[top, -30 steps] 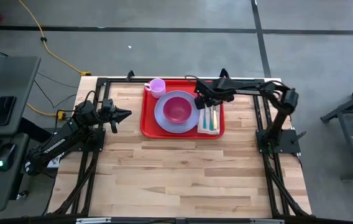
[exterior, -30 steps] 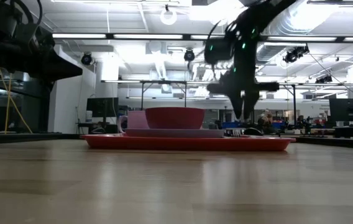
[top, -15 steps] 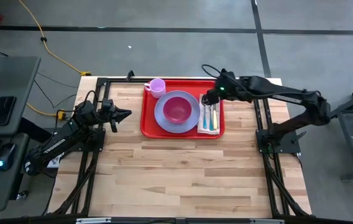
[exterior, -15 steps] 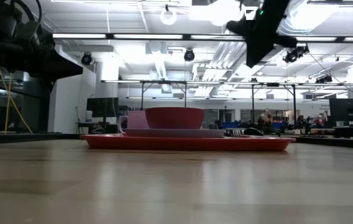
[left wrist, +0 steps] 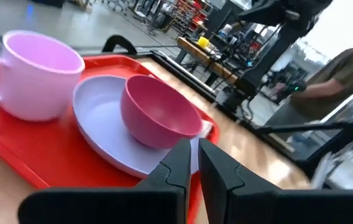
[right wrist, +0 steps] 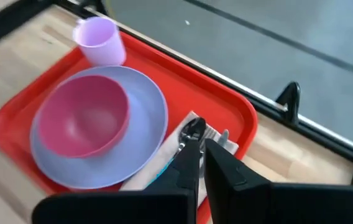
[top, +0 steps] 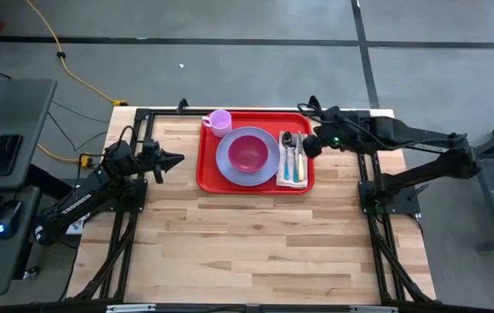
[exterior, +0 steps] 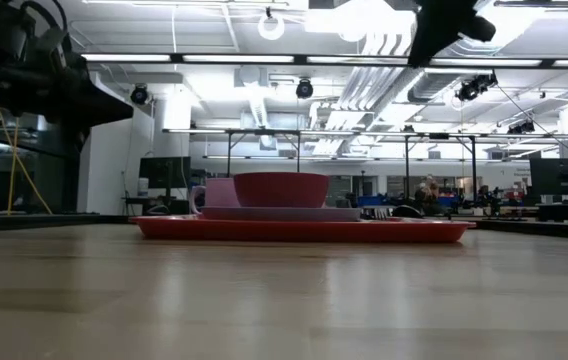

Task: Set up tray
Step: Return to Home Position

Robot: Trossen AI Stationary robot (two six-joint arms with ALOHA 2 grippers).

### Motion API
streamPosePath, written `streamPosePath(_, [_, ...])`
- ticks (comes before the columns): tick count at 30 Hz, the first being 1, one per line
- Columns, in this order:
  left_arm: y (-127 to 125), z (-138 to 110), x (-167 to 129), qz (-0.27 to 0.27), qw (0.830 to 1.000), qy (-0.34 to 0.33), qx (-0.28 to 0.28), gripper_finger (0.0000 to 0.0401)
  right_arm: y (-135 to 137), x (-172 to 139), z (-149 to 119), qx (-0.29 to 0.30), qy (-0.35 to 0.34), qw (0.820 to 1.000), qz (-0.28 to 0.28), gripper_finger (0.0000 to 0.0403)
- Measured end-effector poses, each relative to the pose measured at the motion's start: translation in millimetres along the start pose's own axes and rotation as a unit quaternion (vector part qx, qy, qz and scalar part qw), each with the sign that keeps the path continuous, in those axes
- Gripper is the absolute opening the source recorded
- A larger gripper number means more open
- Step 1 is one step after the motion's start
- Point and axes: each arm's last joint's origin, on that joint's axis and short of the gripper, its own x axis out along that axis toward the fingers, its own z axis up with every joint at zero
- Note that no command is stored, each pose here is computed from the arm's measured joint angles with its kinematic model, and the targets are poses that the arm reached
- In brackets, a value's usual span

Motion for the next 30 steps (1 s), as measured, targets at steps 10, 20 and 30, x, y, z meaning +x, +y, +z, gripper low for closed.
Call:
streamPosePath(10, [-14.6, 8.8, -2.3, -0.161, 0.986, 0.007, 0.033, 0.0062, 5.2, -48.3, -17.2, -0.05, -0.071, 0.995, 0.058, 0.0])
streamPosePath(20, [-18.7, 12.0, -3.8, -0.2, 0.978, 0.003, 0.056, 0.0062, -12.9, -59.2, -70.4, -0.064, -0.094, 0.985, 0.131, 0.0])
streamPosePath(30, [-18.3, 9.0, -3.9, -0.213, 0.973, 0.02, 0.08, 0.0062, -64.7, -42.9, -116.9, -0.011, -0.115, 0.959, 0.258, 0.0])
